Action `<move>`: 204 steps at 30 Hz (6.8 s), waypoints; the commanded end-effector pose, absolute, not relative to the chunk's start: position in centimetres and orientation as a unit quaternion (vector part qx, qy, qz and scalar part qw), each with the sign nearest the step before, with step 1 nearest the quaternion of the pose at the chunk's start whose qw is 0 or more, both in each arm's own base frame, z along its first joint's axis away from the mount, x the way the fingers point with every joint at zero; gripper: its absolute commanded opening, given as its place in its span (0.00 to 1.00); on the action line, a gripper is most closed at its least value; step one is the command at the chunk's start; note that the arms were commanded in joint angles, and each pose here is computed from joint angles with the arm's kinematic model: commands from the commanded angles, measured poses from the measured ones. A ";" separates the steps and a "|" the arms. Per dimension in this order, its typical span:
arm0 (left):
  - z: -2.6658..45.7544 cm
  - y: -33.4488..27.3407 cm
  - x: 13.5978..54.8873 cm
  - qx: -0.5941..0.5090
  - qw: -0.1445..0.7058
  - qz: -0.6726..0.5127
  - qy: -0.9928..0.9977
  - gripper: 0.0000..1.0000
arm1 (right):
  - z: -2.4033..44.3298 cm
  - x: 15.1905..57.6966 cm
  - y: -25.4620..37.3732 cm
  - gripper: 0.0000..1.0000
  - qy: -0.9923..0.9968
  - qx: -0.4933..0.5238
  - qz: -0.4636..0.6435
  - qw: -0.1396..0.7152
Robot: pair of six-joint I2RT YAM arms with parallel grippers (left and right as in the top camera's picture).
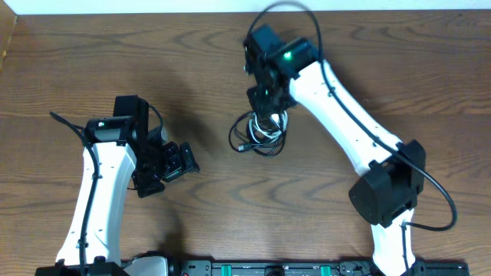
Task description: Untangle cables
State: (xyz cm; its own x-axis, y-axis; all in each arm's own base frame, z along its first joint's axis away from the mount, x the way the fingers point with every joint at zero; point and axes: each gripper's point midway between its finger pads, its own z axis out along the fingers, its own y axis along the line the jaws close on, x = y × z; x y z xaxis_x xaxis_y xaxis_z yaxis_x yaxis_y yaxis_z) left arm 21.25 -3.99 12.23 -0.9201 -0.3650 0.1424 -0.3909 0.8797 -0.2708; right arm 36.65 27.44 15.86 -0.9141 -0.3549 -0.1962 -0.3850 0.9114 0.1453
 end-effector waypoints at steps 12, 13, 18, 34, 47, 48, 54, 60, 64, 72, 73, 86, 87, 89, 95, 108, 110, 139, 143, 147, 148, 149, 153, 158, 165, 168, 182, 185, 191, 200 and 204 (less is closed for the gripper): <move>12.1 -3.8 21.1 0.202 0.048 0.144 -0.968 0.95 | 25.4 38.8 22.3 0.01 0.978 -0.048 -0.003 0.204; 12.1 -3.8 21.1 0.202 0.047 0.144 -0.968 0.95 | 26.0 38.6 22.9 0.01 0.976 -0.063 0.015 0.207; 12.1 -3.8 21.3 0.201 0.044 0.144 -0.968 0.95 | 33.6 38.6 24.2 0.01 0.947 -0.080 0.109 0.292; 12.1 -3.8 21.3 0.225 0.048 0.143 -0.963 0.95 | 39.6 38.3 20.1 0.01 0.922 -0.004 0.100 0.375; 12.1 -3.8 20.8 0.226 0.057 0.142 -0.962 0.95 | 46.9 35.7 26.9 0.01 0.829 -0.193 0.330 0.408; 12.1 -3.8 20.8 0.226 0.057 0.142 -0.962 0.95 | 46.0 36.9 25.4 0.02 0.847 -0.163 0.285 0.417; 12.1 -3.8 20.8 0.226 0.056 0.142 -0.962 0.95 | 36.5 39.8 14.1 0.01 0.924 0.139 -0.010 0.356; 12.1 -3.8 20.9 0.228 0.056 0.142 -0.962 0.95 | 32.1 39.7 20.5 0.01 0.962 -0.010 0.091 0.258; 12.1 -3.8 21.0 0.228 0.053 0.142 -0.962 0.95 | 37.5 38.7 23.6 0.01 0.927 -0.066 0.216 0.300; 12.1 -3.8 21.1 0.227 0.051 0.142 -0.962 0.95 | 54.9 35.0 19.8 0.02 0.786 -0.043 0.359 0.501; 12.1 -3.8 21.1 0.227 0.051 0.143 -0.962 0.95 | 55.9 34.5 19.3 0.01 0.776 -0.042 0.360 0.516; 12.1 -3.8 21.4 0.247 0.049 0.143 -0.957 0.95 | 42.1 37.3 22.2 0.02 0.899 -0.064 0.270 0.339; 12.1 -3.8 21.4 0.248 0.049 0.143 -0.957 0.95 | 40.0 37.7 23.2 0.01 0.910 -0.075 0.266 0.309; 12.0 -3.8 21.3 0.248 0.050 0.142 -0.957 0.95 | 36.8 38.3 25.2 0.01 0.920 -0.111 0.265 0.266; 11.4 -3.8 20.9 0.249 0.058 0.140 -0.957 0.95 | 39.6 39.9 27.9 0.02 0.880 -0.137 0.333 0.311; 11.0 -3.7 21.9 0.246 0.036 0.145 -0.958 0.95 | 48.5 39.8 19.3 0.01 0.840 -0.022 0.313 0.442; 11.0 -3.7 22.0 0.246 0.035 0.145 -0.958 0.95 | 45.5 40.0 18.9 0.01 0.871 -0.004 0.276 0.407; 11.0 -3.8 21.9 0.246 0.037 0.145 -0.958 0.95 | 47.4 34.5 22.2 0.01 0.863 -0.075 0.279 0.415; 11.1 -3.8 21.9 0.250 0.038 0.147 -0.956 0.95 | 43.2 35.9 20.0 0.02 0.903 -0.021 0.196 0.381; 11.1 -3.8 21.9 0.250 0.038 0.147 -0.956 0.95 | 39.2 37.8 18.3 0.02 0.930 0.014 0.110 0.350; 11.1 -3.8 21.9 0.250 0.038 0.146 -0.956 0.95 | 38.1 38.4 18.0 0.02 0.935 0.018 0.089 0.342; 11.1 -3.8 21.9 0.250 0.039 0.146 -0.956 0.95 | 37.4 38.9 17.9 0.02 0.938 0.021 0.079 0.337; 11.1 -3.8 21.7 0.250 0.042 0.145 -0.956 0.95 | 34.3 40.4 19.1 0.01 0.951 0.017 0.089 0.297; 11.1 -3.8 21.7 0.250 0.042 0.145 -0.956 0.95 | 32.4 40.4 21.6 0.02 0.958 -0.008 0.131 0.254; 11.1 -3.8 21.7 0.250 0.041 0.145 -0.956 0.95 | 31.3 39.3 20.4 0.84 0.968 -0.039 0.088 0.232; 11.1 -3.8 21.7 0.250 0.042 0.145 -0.956 0.95 | 30.7 39.5 19.9 0.99 0.968 -0.075 0.066 0.229; 11.1 -3.8 21.7 0.250 0.041 0.145 -0.956 0.95 | 27.1 39.7 17.5 0.99 0.977 -0.100 -0.016 0.186; 11.1 -3.8 21.8 0.250 0.040 0.146 -0.956 0.95 | 29.6 40.4 14.8 0.99 0.970 -0.054 -0.052 0.233; 11.1 -3.8 21.8 0.250 0.039 0.146 -0.956 0.95 | 37.8 40.5 4.5 0.99 0.901 0.082 -0.228 0.360; 11.1 -3.8 21.8 0.250 0.039 0.146 -0.956 0.95 | 35.4 39.4 9.1 0.99 0.959 0.003 0.042 0.280; 11.1 -3.8 21.8 0.250 0.040 0.146 -0.956 0.96 | 34.6 37.9 14.2 0.99 0.953 -0.103 0.160 0.236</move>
State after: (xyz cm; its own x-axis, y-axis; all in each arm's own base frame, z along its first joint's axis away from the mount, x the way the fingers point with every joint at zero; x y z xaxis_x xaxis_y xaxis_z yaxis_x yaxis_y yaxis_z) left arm 22.05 -3.95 11.29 -0.8798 -0.4547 0.1382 -0.4752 0.8374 -0.2700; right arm 39.27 8.35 35.76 -0.8342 0.0302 -0.5507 -0.0012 0.9984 0.0567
